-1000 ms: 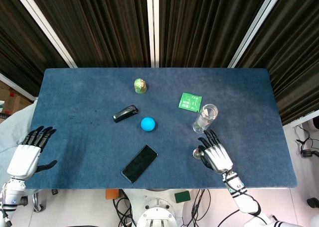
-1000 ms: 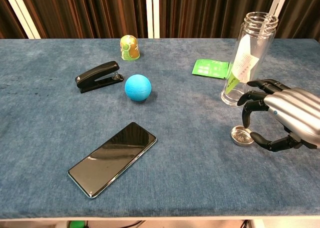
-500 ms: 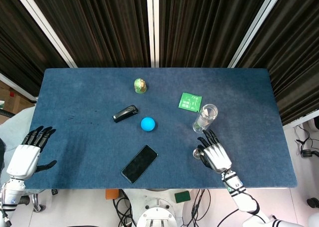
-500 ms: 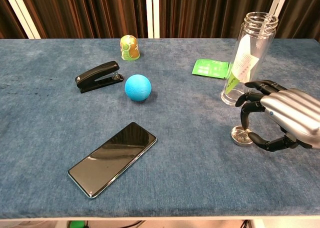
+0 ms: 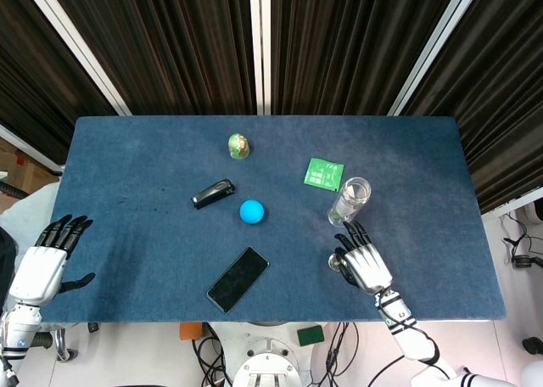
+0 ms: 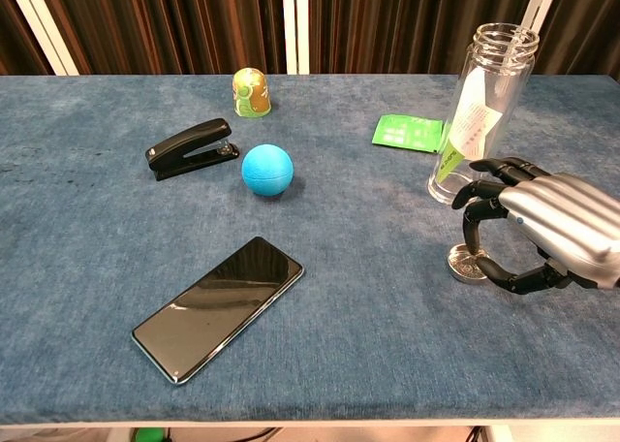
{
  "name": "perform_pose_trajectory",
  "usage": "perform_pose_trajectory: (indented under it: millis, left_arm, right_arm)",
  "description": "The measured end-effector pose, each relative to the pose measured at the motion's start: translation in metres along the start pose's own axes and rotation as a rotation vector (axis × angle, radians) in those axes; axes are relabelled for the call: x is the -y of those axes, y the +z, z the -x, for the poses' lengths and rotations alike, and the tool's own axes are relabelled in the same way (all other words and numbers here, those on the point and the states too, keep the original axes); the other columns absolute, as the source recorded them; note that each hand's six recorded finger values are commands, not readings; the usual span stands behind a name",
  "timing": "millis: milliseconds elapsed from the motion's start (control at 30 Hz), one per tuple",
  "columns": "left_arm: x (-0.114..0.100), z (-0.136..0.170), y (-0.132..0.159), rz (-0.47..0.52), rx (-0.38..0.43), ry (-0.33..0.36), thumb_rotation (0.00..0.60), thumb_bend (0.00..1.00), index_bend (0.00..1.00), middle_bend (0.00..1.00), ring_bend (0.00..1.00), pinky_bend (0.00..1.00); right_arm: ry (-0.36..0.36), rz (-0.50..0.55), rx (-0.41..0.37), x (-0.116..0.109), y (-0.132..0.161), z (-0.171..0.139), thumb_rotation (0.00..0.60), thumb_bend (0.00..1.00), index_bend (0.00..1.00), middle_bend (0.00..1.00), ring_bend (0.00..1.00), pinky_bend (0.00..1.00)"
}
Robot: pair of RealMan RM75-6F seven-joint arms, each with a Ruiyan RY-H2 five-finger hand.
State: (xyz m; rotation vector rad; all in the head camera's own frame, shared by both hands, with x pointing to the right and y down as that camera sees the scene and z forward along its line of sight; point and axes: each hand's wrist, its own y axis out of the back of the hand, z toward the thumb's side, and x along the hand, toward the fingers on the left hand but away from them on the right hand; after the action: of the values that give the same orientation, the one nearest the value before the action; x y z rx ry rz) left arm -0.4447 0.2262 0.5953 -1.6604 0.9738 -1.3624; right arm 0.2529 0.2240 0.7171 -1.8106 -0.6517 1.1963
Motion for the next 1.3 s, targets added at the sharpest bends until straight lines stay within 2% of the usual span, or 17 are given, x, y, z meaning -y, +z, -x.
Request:
perform_pose_trajectory:
  millis: [567,667,800,1000,1133,1300]
  left_arm:
    - [0.002,0.001,-0.003,0.004,-0.008,-0.004,0.6,0.02,0.12,0.12,0.04,0.14]
    - [0.001,0.001,-0.003,0.003,-0.009,-0.004,0.6,0.02,0.12,0.12,0.04,0.14]
    - [0.001,0.001,-0.003,0.002,-0.007,-0.002,0.6,0.02,0.12,0.12,0.04,0.14]
    - [0.001,0.001,-0.001,0.003,-0.003,-0.002,0.6,0.02,0.12,0.12,0.04,0.14]
    - [0.001,0.002,-0.001,0.005,-0.004,-0.001,0.6,0.02,0.12,0.12,0.04,0.13]
    - [0.001,0.003,-0.002,0.011,-0.005,0.002,0.6,0.02,0.12,0.12,0.04,0.14]
  right_arm:
    - [-0.009,0.002,0.003,-0.001,0.002,0.001,0.6,0.48,0.62,0.23,0.01,0.07]
    - [-0.023,0.007,-0.009,-0.005,0.005,-0.003,0.6,0.51,0.62,0.24,0.01,0.08]
    - [-0.051,0.017,-0.042,-0.017,0.012,-0.011,0.6,0.49,0.62,0.24,0.01,0.08]
    - [-0.131,0.033,-0.125,-0.05,0.034,-0.022,0.6,0.47,0.63,0.24,0.01,0.08]
    - [-0.222,0.022,-0.179,-0.088,0.049,-0.024,0.6,0.46,0.63,0.25,0.01,0.08]
    - [-0.338,-0.028,-0.179,-0.139,0.054,-0.014,0.6,0.46,0.65,0.25,0.01,0.08]
